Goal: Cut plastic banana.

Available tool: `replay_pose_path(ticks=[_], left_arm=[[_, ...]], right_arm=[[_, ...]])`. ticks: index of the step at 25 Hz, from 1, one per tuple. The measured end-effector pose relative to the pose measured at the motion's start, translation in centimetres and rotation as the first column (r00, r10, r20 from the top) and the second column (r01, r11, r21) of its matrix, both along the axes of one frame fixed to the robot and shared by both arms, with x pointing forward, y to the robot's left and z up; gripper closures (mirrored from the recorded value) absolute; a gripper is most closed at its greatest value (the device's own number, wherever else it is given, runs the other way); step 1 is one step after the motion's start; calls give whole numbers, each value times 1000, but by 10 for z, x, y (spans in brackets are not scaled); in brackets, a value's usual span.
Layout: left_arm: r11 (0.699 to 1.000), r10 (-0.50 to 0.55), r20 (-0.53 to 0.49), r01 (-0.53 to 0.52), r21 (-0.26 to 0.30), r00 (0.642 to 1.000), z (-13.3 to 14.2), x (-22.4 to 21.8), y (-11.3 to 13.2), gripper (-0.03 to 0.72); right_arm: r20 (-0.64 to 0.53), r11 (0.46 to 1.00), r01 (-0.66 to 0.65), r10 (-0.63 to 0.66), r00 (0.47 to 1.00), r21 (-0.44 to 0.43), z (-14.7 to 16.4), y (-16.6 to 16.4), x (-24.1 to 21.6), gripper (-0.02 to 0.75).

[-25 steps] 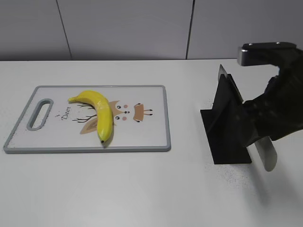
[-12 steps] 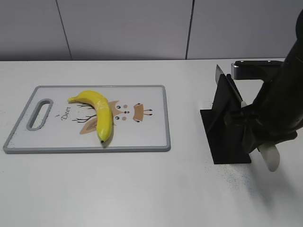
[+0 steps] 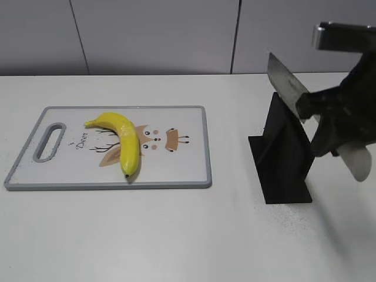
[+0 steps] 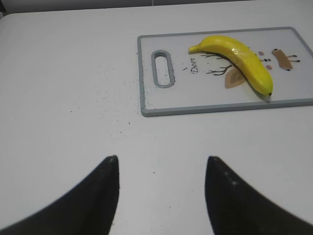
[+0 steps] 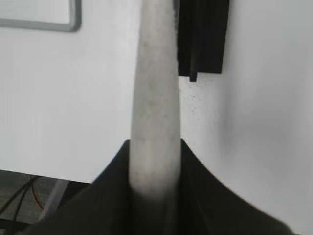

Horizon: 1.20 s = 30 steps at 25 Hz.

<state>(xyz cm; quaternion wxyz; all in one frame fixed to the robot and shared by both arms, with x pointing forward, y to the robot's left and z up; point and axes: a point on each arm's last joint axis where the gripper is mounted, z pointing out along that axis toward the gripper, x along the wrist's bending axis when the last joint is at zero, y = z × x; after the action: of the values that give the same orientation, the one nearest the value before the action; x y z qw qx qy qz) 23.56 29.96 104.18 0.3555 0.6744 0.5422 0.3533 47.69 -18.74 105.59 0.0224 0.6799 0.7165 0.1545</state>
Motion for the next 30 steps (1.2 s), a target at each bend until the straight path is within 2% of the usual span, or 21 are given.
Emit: replay_pose_path(ticks=[5, 8, 11, 13, 16, 22, 27, 29, 30], left_arm=[[1000, 0, 0, 0, 0, 1000, 0, 0, 0, 147], [1000, 0, 16, 0, -2, 1000, 2, 0, 0, 147], [1000, 2, 75, -1, -5, 997, 11, 1, 0, 154], [1000, -3, 92, 2, 12, 996, 19, 8, 0, 160], [997, -22, 73, 17, 72, 997, 32, 29, -1, 163], [989, -56, -45, 61, 135, 997, 58, 97, -6, 162], [961, -182, -117, 202, 188, 976, 89, 162, -19, 162], [950, -234, -128, 255, 182, 964, 100, 190, -25, 162], [938, -264, -131, 286, 197, 956, 107, 204, -28, 162]], right_arm=[[97, 1000, -24, 22, 995, 17, 35, 0, 1, 574], [174, 993, -120, 122, 977, -18, 53, 0, 6, 575], [240, 966, -243, 257, 936, -85, 68, 2, 13, 574], [253, 943, -306, 331, 909, -133, 74, 4, 21, 574], [242, 913, -360, 399, 884, -193, 80, 11, 41, 574], [182, 791, -536, 597, 781, -295, 80, 32, 90, 574], [181, 690, -638, 715, 675, -343, 70, 50, 127, 574], [183, 641, -684, 762, 621, -347, 65, 57, 137, 574], [187, 609, -712, 790, 584, -349, 63, 61, 141, 574]])
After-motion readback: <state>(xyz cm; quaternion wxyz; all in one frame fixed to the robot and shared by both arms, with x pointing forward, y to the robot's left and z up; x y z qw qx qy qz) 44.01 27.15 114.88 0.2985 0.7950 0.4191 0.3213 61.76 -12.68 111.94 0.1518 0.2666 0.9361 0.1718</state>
